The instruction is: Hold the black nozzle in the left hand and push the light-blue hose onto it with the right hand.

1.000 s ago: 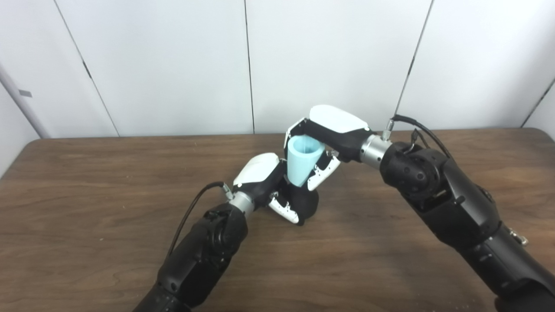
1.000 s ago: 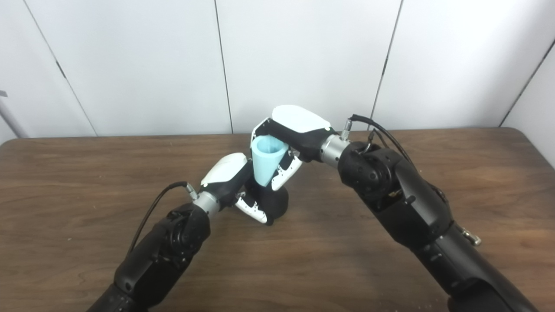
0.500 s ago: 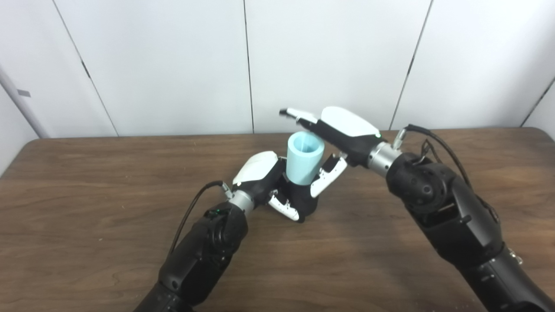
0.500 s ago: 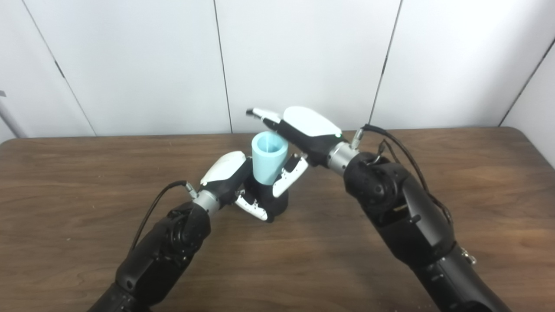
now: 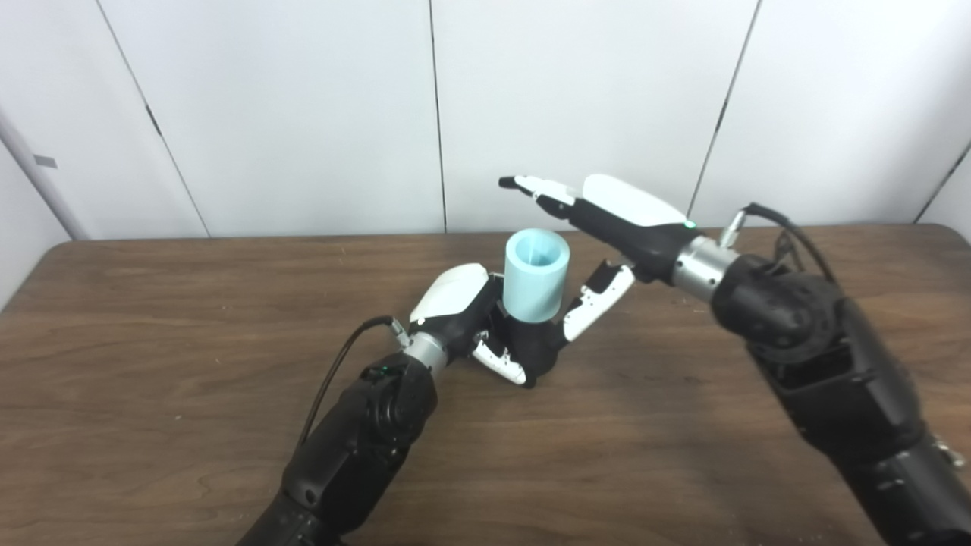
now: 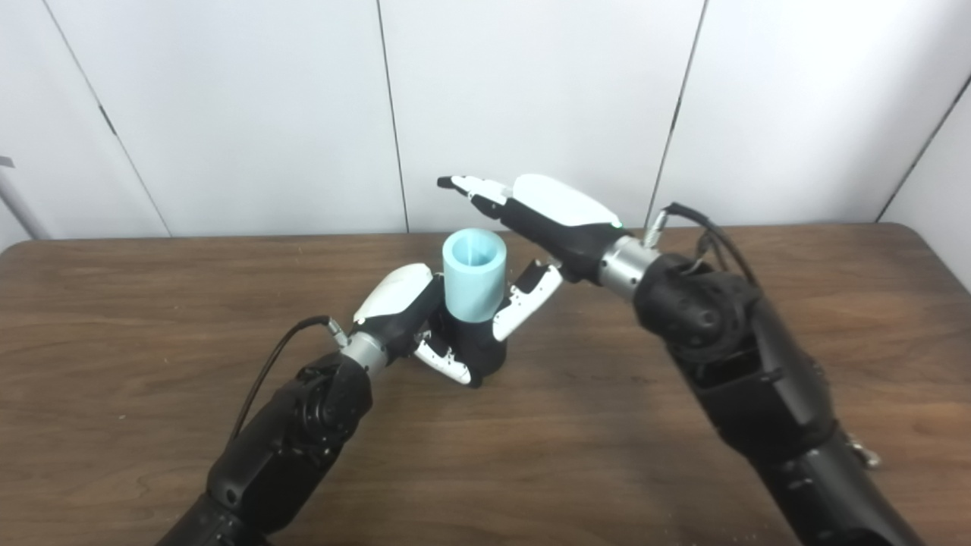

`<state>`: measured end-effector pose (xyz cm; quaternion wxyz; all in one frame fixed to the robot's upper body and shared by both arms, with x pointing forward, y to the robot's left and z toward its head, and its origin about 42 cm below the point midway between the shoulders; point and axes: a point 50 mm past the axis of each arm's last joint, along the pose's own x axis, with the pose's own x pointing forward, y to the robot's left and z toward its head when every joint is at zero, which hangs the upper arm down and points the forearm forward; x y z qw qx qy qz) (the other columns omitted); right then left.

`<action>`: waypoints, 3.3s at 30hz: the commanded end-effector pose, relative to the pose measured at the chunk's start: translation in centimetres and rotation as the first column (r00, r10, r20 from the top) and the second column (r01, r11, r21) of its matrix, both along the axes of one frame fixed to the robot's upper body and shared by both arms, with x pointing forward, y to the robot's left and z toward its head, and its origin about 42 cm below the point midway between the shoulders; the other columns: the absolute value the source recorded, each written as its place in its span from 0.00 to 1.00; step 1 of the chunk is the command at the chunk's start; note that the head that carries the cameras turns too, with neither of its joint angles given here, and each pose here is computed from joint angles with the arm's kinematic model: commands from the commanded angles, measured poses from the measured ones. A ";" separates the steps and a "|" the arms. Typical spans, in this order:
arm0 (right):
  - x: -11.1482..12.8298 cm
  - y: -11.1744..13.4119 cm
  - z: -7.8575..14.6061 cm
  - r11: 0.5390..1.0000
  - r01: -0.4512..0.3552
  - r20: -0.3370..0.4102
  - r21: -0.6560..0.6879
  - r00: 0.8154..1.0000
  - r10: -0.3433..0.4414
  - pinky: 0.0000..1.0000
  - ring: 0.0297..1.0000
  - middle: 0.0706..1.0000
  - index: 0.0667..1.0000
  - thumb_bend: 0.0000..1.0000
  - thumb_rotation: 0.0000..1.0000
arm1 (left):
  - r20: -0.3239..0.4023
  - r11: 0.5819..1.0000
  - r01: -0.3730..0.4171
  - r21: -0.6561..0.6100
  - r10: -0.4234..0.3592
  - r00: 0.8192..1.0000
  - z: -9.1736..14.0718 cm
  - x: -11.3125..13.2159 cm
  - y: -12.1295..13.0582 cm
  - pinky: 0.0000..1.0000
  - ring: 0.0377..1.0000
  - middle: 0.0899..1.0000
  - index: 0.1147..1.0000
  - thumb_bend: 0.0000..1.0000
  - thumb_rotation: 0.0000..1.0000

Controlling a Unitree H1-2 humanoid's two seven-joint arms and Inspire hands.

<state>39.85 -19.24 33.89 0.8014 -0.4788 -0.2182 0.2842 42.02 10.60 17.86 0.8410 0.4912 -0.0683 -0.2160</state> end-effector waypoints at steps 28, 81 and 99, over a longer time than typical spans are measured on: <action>-1.6 -1.1 1.3 0.961 -0.150 0.061 -0.230 0.984 0.169 1.00 1.00 1.00 1.00 0.89 1.00 | -0.192 0.995 -0.037 0.089 0.054 0.980 -4.4 -0.9 2.3 0.47 0.46 0.44 0.41 0.53 0.00; -1.5 -2.2 -4.0 0.844 -0.128 -0.135 -0.522 0.989 0.067 1.00 1.00 1.00 1.00 0.93 1.00 | -0.179 0.995 -0.035 0.090 0.051 0.982 -3.8 -0.9 2.6 0.48 0.45 0.43 0.41 0.53 0.00; -2.1 -1.5 -3.7 0.875 -0.260 0.025 -0.409 0.955 0.296 0.99 1.00 1.00 0.96 0.78 0.85 | -0.180 0.994 -0.042 0.097 0.060 0.982 -3.9 -0.7 2.5 0.45 0.43 0.41 0.41 0.53 0.00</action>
